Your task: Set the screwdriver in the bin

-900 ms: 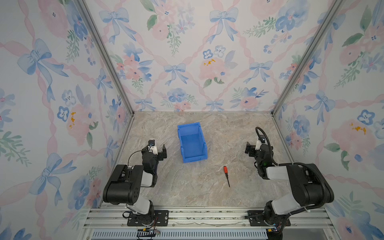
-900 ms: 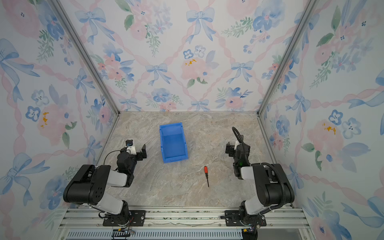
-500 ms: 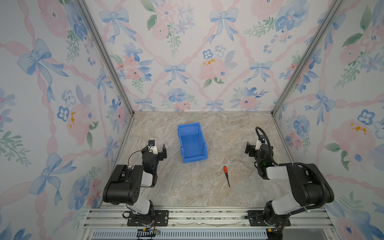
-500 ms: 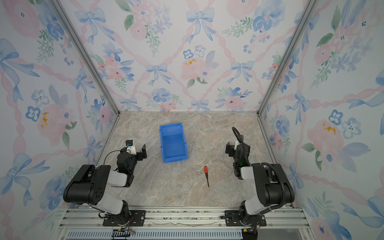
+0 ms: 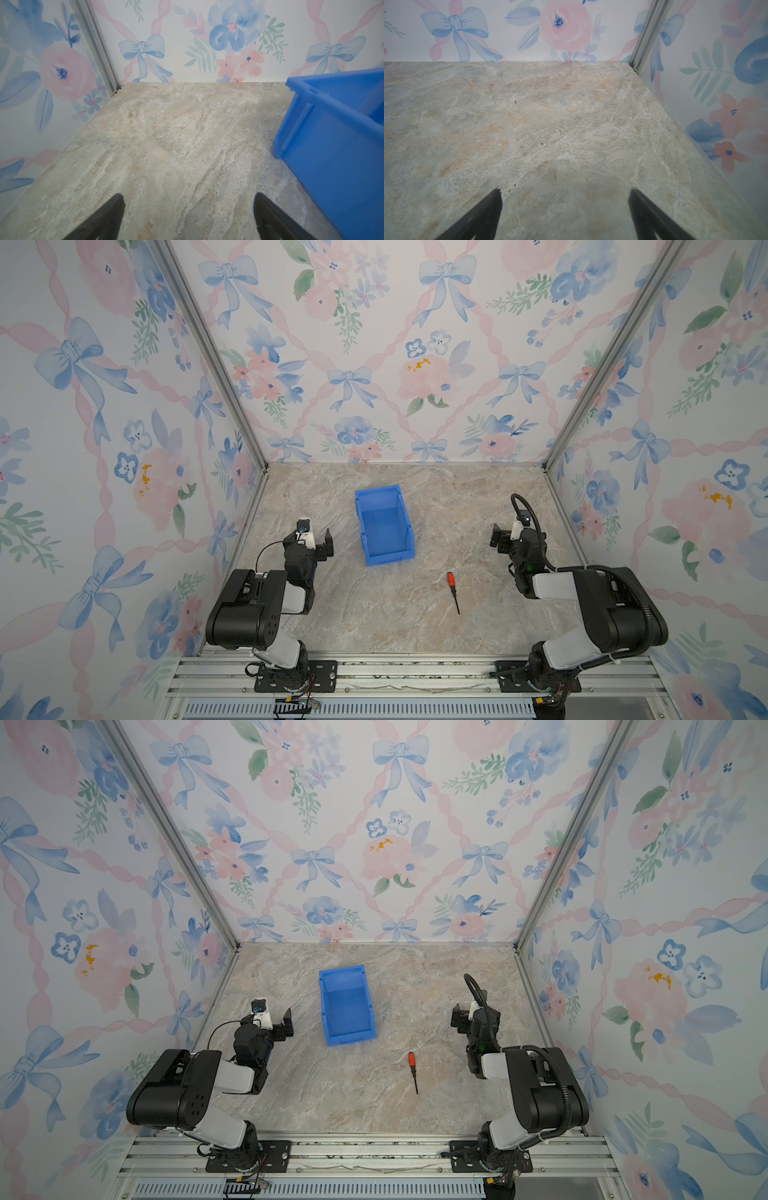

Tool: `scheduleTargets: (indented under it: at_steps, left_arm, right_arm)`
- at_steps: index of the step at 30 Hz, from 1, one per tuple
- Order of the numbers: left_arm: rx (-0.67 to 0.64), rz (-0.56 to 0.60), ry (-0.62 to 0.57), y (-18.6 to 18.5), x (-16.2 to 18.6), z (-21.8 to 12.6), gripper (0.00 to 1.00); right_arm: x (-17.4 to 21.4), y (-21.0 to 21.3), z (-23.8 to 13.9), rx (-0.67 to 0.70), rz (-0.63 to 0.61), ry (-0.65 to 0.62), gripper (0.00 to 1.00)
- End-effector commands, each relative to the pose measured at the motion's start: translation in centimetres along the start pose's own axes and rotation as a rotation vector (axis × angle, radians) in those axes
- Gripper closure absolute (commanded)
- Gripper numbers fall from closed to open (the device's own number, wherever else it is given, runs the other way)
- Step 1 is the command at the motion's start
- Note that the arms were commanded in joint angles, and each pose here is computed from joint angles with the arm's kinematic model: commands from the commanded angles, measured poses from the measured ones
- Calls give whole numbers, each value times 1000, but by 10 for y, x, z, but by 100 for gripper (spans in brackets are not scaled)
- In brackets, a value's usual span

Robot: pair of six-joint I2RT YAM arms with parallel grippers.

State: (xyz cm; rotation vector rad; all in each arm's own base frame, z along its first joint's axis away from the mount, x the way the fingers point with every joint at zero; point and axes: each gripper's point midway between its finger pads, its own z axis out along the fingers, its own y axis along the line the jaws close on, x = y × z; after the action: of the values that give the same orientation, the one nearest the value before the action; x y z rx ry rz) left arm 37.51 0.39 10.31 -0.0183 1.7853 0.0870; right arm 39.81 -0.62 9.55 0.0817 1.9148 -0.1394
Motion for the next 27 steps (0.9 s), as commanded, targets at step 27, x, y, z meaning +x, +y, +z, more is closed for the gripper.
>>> scheduleTargets:
  at_steps: [27]
  left_arm:
    - [-64, -12, 69, 12, -17, 11, 3]
  right_arm:
    - [-35, 17, -22, -20, -81, 35, 3]
